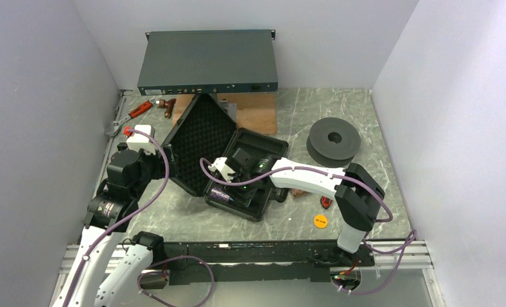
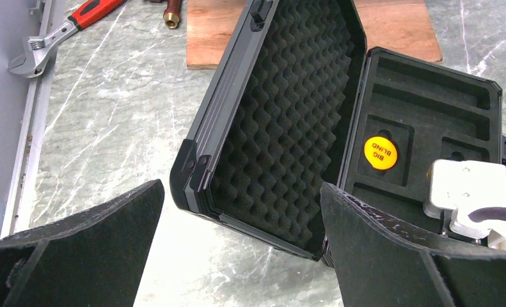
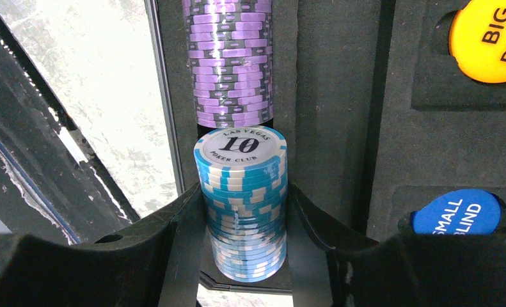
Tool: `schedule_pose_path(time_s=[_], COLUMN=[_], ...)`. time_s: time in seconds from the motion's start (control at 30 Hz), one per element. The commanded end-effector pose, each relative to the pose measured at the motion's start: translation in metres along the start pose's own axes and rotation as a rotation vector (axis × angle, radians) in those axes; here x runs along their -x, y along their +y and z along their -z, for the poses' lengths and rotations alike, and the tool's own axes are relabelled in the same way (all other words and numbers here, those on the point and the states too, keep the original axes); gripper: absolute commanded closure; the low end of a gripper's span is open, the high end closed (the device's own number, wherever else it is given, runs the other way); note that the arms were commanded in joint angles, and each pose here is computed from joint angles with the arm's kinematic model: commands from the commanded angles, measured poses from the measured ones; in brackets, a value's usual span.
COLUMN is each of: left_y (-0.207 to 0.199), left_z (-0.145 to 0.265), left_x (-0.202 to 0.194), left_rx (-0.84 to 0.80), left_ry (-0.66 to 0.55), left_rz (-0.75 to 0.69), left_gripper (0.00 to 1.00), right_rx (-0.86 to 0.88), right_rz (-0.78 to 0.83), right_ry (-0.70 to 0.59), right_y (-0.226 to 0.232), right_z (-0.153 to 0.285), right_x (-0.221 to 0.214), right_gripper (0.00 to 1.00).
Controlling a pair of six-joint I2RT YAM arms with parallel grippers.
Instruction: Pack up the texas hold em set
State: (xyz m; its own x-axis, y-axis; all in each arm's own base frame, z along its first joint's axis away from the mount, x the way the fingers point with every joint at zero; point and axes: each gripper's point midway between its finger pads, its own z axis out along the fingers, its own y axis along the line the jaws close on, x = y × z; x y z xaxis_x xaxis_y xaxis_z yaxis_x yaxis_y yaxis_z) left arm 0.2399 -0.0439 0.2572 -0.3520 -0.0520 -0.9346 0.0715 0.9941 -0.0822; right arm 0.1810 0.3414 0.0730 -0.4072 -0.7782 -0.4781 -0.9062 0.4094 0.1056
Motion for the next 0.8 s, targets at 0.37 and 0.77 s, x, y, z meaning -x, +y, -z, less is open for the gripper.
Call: schedule_pose_path(time_s=[0.37,0.77], left_y=[-0.001,-0.002], left_z=[0.001,0.001], left_x=[0.007,0.007], left_rx=[0.0,-0.003], left_ry=[-0.024,-0.025], left_rz=[-0.006,-0.008], left_gripper=[0.01,0.01], right_rx=[-0.011,-0.016], right_rz=[0.038,0.04], right_ry=[-0.012,0.038], right_y=[0.003,0.007], right_z=[-0.006,-0.017], right_x=[0.017,0.013], right_gripper=[1.0,1.0])
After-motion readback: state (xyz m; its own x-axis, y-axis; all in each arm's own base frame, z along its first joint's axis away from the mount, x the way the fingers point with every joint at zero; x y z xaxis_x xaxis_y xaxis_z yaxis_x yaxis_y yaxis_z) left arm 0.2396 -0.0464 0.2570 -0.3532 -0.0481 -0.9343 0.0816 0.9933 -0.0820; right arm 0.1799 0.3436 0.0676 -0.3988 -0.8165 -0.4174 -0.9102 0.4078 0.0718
